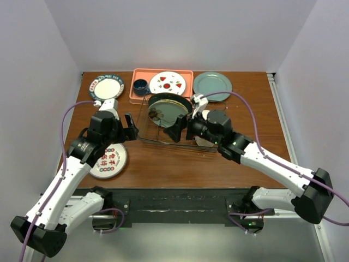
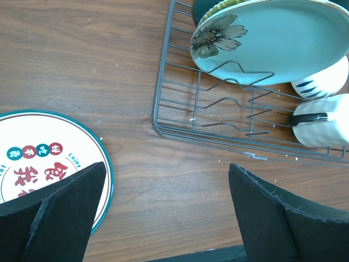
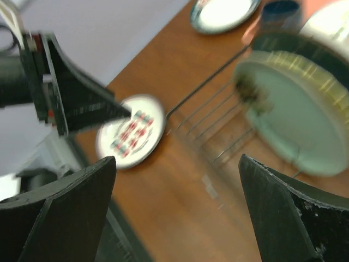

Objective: Load the mixed dishes into the dish rack

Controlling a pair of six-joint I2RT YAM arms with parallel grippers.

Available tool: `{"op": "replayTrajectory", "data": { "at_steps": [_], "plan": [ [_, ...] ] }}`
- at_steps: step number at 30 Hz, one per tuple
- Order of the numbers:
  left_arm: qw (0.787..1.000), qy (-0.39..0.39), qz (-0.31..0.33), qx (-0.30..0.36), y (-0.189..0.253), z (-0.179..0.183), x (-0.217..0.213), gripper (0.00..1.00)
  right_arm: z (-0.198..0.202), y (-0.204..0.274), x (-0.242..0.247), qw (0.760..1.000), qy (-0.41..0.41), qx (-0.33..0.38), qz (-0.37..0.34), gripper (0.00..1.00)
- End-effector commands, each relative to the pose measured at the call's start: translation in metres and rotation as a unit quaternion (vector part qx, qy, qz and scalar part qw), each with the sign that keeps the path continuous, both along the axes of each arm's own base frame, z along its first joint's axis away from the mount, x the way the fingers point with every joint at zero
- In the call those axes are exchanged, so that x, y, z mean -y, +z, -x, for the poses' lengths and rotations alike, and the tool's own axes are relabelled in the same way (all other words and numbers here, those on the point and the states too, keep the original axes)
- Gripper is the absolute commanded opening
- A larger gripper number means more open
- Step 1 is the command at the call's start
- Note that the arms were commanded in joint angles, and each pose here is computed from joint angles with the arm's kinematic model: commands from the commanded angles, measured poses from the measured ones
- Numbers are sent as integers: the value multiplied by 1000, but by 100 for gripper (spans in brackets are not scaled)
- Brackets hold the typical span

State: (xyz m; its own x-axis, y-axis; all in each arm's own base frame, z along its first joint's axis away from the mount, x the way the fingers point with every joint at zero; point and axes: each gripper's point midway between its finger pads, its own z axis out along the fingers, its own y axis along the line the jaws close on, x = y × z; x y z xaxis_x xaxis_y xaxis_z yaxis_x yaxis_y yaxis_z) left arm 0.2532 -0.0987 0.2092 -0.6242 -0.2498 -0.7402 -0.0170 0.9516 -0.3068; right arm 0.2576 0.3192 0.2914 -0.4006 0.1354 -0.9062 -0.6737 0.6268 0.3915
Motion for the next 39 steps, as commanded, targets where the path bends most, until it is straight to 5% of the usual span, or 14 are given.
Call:
{"op": "replayTrajectory", "data": {
  "at_steps": [1, 6, 19, 29, 39],
  "plan": [
    [999, 22, 3, 26, 4, -6, -6, 100, 32, -20, -26, 981, 56, -150, -112, 99],
    [999, 26, 26, 18, -1, 0, -2, 100, 55, -52, -42, 964, 45, -205, -162, 98],
    [995, 68, 50, 51, 18, 9, -15, 100, 108, -113, -138, 959, 7, -253, -127, 90],
    [985, 66, 49, 152, 99, 23, -32, 100, 80, -180, -205, 958, -87, -252, -104, 81],
    [989, 14, 44, 142, 103, 48, -26, 100, 49, -221, -244, 949, -167, -253, -89, 79]
  ]
}}
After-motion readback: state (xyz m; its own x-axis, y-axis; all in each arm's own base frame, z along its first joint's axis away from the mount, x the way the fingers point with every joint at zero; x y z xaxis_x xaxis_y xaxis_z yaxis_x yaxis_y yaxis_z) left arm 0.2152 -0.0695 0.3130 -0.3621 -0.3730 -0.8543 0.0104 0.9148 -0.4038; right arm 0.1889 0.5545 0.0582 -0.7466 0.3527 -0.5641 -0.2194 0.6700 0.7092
